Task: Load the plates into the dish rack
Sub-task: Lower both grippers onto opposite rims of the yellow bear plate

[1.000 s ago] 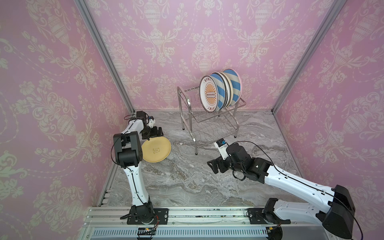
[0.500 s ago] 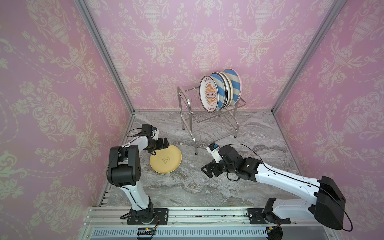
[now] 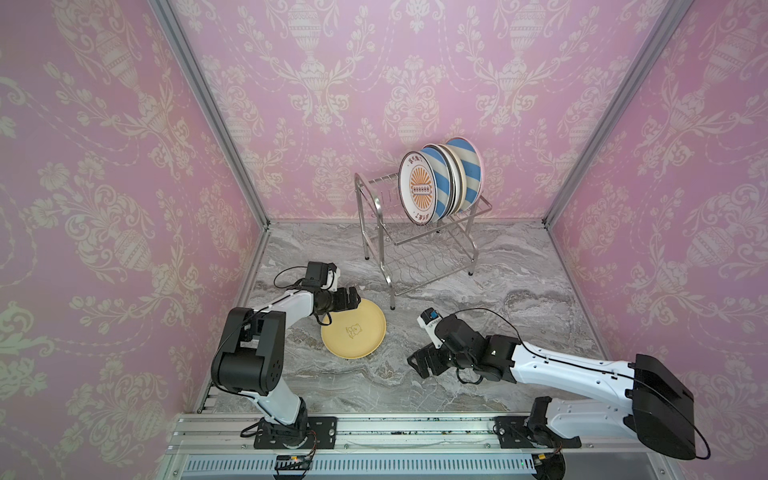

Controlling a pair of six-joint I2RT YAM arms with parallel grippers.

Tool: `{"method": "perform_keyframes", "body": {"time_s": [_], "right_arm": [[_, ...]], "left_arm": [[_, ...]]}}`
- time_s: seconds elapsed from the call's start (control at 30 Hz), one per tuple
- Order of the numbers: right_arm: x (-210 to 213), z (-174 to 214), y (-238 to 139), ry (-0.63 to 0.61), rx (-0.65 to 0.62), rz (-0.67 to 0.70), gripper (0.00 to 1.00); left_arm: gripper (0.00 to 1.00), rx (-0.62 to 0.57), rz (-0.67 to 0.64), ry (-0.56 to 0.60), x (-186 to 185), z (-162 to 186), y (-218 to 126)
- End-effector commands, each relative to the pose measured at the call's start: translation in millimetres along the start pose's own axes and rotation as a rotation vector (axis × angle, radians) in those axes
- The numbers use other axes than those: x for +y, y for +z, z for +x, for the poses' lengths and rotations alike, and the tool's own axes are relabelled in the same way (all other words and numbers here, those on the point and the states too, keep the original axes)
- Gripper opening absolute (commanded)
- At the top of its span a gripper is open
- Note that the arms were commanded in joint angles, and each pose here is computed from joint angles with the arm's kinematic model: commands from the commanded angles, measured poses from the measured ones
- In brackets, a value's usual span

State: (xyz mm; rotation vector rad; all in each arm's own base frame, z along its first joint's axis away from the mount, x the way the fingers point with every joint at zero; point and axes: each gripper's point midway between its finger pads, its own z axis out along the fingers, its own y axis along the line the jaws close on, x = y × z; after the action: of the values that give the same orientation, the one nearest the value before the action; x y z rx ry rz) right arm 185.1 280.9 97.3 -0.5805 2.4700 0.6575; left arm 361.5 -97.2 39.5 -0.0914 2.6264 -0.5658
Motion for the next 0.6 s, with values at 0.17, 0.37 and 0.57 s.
{"method": "perform_keyframes", "body": {"time_s": [0.17,0.37,0.57], "right_arm": [[-7.2,-10.1,8.4,0.106,-0.067,0.036,0.94],[-5.6,-0.2,25.8,0.150,-0.045,-0.008,0.86],[-0.1,-10.7,40.0,0.268,-0.088,-0.100,0.76]], "left_arm": [[0.99,0.067,-0.011,-0.102,6.8,49.1,1.9],[0.99,0.071,-0.007,-0.111,4.2,54.1,-1.5],[0.99,0.051,0.018,-0.123,-3.7,64.6,-5.4]]}}
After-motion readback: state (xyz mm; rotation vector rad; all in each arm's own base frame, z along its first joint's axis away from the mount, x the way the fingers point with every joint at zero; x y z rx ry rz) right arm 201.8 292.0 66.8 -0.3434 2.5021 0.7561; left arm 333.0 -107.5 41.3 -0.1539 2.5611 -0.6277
